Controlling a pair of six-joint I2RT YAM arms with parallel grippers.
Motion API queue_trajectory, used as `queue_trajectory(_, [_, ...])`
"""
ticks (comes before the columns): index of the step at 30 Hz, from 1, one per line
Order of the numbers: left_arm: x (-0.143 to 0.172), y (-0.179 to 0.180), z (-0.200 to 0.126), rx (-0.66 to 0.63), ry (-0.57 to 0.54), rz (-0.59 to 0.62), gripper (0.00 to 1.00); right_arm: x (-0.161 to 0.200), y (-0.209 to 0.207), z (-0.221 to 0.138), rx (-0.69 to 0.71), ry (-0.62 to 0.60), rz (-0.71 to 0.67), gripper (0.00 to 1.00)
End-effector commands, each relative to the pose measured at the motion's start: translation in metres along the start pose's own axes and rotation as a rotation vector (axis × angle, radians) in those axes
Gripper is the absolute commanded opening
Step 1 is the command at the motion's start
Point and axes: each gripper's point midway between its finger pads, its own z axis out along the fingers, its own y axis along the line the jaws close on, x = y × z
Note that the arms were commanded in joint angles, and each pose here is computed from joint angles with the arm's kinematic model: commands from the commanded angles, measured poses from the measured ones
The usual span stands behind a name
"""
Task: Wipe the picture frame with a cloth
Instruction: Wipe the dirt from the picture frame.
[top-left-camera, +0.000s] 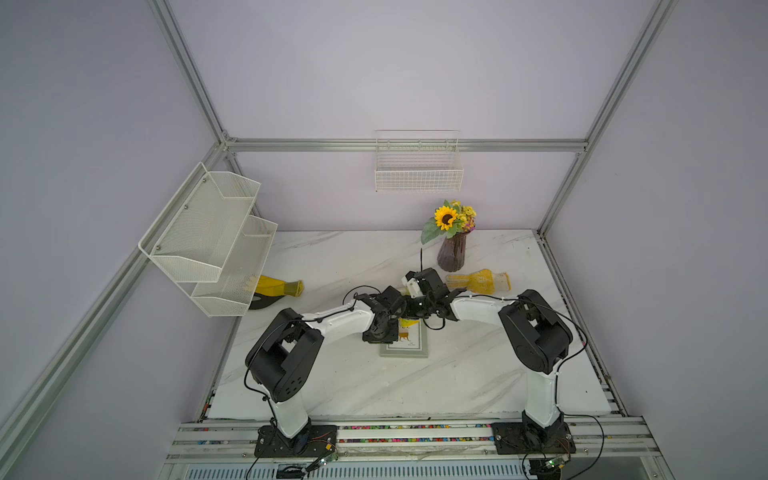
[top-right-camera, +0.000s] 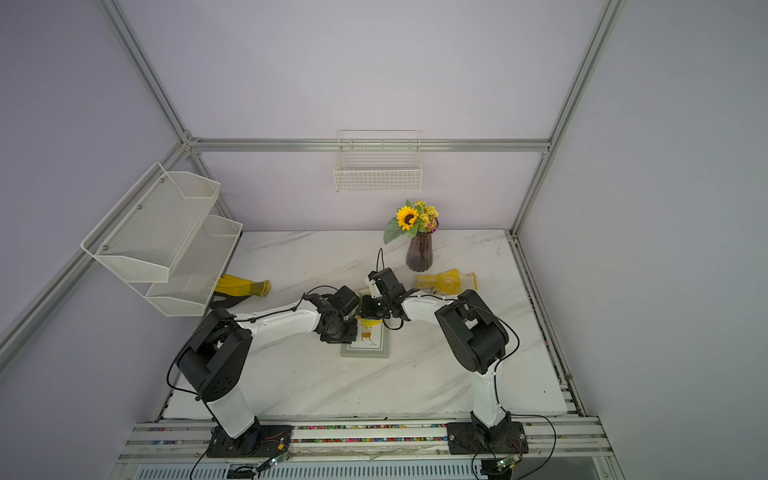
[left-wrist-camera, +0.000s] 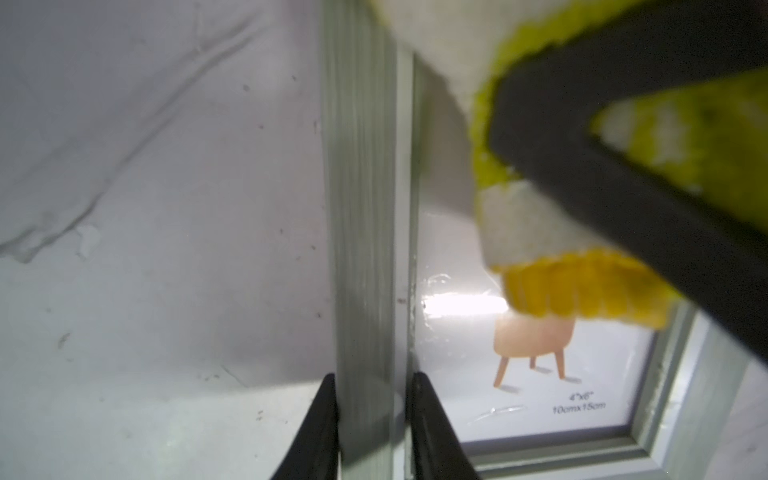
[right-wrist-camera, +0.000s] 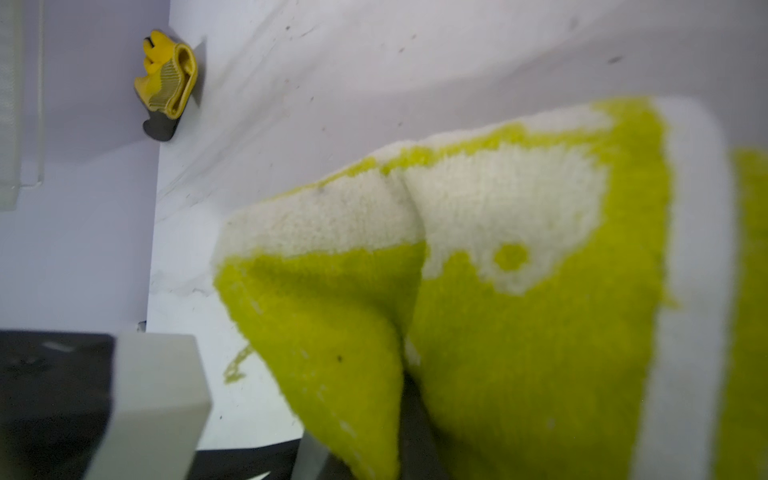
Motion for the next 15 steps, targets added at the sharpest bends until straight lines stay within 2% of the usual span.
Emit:
queue_trajectory(1, [0.054,0.004,0.019,0.041,0.21,0.068,0.14,0.008,0.013,0.015,-0.073,0.034,0.021,0.0])
queue_trajectory(4, [0.06,0.002,0.02,0.081,0.226,0.06,0.13,0.013,0.003,0.018,-0.039,0.039,0.029,0.0])
queue_trajectory(11, [0.065,0.004,0.029,0.178,0.245,-0.032,0.1,0.017,-0.034,-0.013,0.129,-0.034,0.042,0.0])
queue_trajectory(15, [0.06,0.007,0.025,0.155,0.23,-0.042,0.1,0.02,-0.049,-0.025,0.185,-0.054,0.061,0.0])
